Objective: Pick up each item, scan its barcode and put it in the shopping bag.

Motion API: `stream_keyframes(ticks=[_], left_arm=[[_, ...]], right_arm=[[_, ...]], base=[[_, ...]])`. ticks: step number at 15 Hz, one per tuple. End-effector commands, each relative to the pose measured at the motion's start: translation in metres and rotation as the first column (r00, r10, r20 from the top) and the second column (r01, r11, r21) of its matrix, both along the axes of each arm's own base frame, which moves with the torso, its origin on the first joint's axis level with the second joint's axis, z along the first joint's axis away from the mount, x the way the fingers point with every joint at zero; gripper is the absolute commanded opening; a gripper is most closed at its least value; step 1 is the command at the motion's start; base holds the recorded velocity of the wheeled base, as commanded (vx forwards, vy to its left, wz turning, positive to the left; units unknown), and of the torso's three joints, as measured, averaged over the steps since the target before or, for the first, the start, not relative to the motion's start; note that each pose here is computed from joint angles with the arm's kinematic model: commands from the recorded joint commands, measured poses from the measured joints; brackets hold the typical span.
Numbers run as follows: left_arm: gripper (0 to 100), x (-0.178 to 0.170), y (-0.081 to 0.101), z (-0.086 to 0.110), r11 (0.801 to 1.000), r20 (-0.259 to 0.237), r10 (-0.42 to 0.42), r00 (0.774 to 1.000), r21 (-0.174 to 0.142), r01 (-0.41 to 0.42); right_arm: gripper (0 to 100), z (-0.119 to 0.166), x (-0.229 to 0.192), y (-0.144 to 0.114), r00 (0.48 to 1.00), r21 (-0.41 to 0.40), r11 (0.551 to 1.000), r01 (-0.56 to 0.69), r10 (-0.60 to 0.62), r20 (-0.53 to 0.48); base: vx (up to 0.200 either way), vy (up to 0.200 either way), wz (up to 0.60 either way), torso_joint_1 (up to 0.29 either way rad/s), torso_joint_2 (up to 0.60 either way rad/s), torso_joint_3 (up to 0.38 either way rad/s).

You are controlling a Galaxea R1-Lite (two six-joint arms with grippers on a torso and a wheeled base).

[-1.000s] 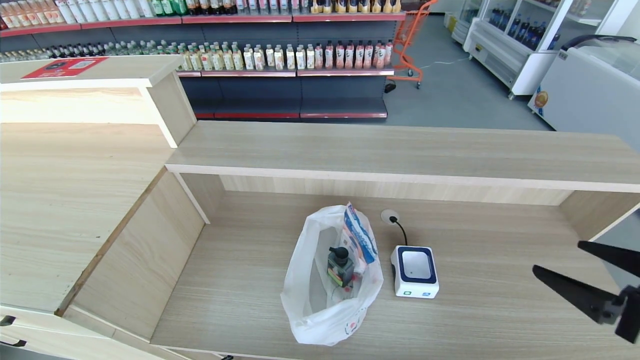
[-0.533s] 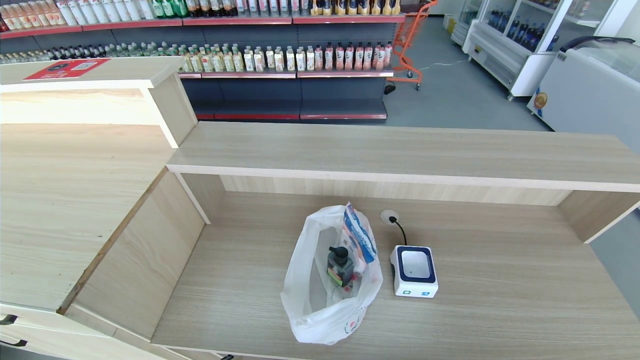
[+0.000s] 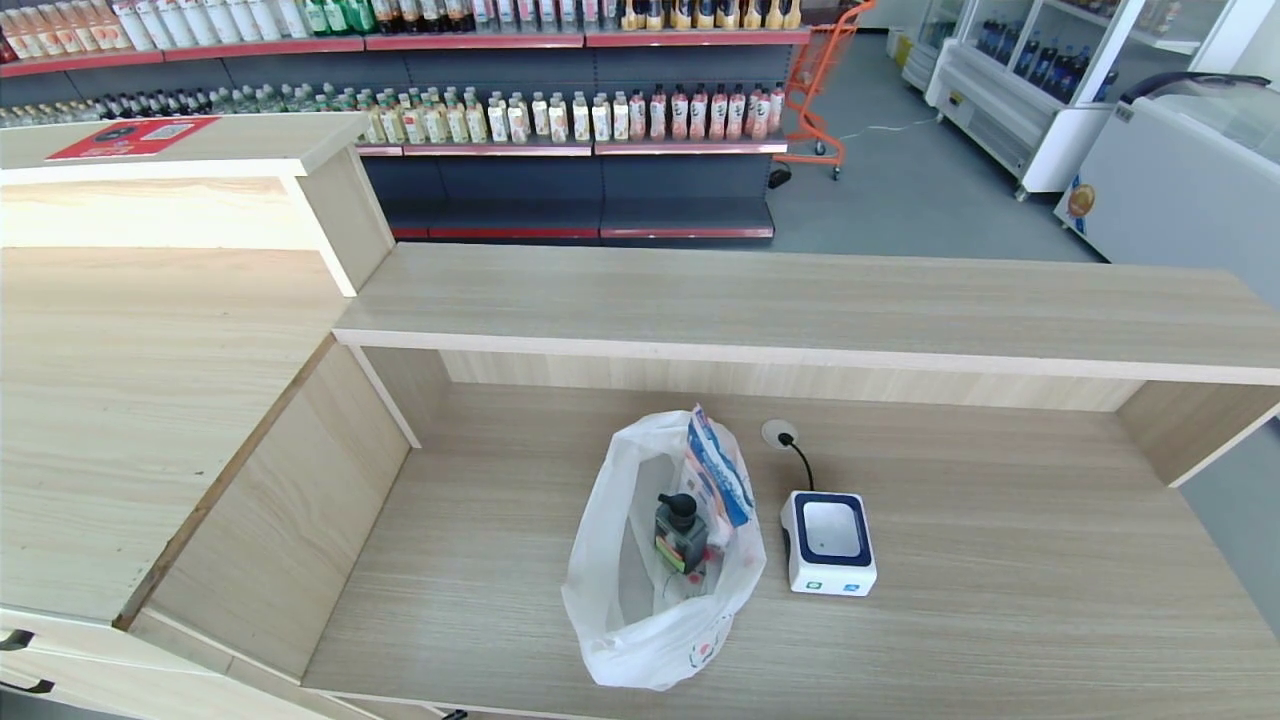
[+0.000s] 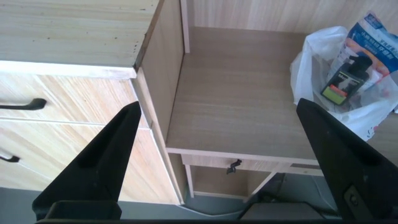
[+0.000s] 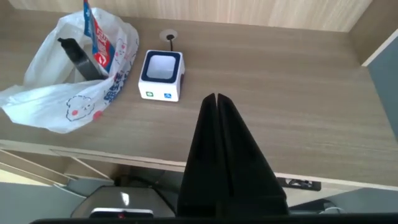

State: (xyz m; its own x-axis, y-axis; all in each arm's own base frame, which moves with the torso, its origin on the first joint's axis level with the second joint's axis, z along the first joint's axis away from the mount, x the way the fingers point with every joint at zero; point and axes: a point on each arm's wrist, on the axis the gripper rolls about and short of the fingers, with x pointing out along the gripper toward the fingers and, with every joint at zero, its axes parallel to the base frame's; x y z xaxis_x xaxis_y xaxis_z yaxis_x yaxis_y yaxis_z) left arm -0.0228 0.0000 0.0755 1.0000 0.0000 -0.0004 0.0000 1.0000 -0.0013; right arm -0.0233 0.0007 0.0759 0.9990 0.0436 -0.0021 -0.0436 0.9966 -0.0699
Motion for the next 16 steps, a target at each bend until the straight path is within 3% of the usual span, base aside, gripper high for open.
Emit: stream_keyframes(ticks=[1, 3, 6, 12, 16], left_arm=[[100, 0.0000, 0.0000, 0.0000, 1.000, 0.000, 0.000, 1.000, 0.000, 0.000], [100, 0.0000, 0.0000, 0.0000, 1.000, 0.000, 0.000, 1.000, -0.003, 0.000], [100, 0.0000, 0.0000, 0.0000, 0.999, 0.000, 0.000, 1.000, 0.033, 0.000], [100, 0.0000, 0.0000, 0.0000, 1.000, 0.000, 0.000, 1.000, 0.020, 0.000], [100, 0.0000, 0.0000, 0.0000, 1.000, 0.000, 0.000, 1.000, 0.017, 0.000]], right_arm=[[0, -0.0002, 0.0003, 0.0000, 1.000, -0.001, 1.000, -0.001, 0.001, -0.006], [0, -0.0002, 0.0003, 0.0000, 1.000, -0.002, 1.000, -0.001, 0.001, -0.005], [0, -0.0002, 0.0003, 0.0000, 1.000, -0.001, 1.000, -0.001, 0.001, -0.006], [0, -0.0002, 0.0003, 0.0000, 1.000, -0.001, 1.000, -0.001, 0.001, -0.006], [0, -0.0002, 0.0003, 0.0000, 1.000, -0.001, 1.000, -0.001, 0.001, -0.006]], base=[[0.000, 0.000, 0.00, 0.000, 0.00, 0.000], [0.000, 0.000, 0.00, 0.000, 0.00, 0.000], [0.000, -0.200, 0.00, 0.001, 0.00, 0.002], [0.000, -0.200, 0.00, 0.009, 0.00, 0.001], [0.000, 0.000, 0.00, 0.000, 0.00, 0.000]])
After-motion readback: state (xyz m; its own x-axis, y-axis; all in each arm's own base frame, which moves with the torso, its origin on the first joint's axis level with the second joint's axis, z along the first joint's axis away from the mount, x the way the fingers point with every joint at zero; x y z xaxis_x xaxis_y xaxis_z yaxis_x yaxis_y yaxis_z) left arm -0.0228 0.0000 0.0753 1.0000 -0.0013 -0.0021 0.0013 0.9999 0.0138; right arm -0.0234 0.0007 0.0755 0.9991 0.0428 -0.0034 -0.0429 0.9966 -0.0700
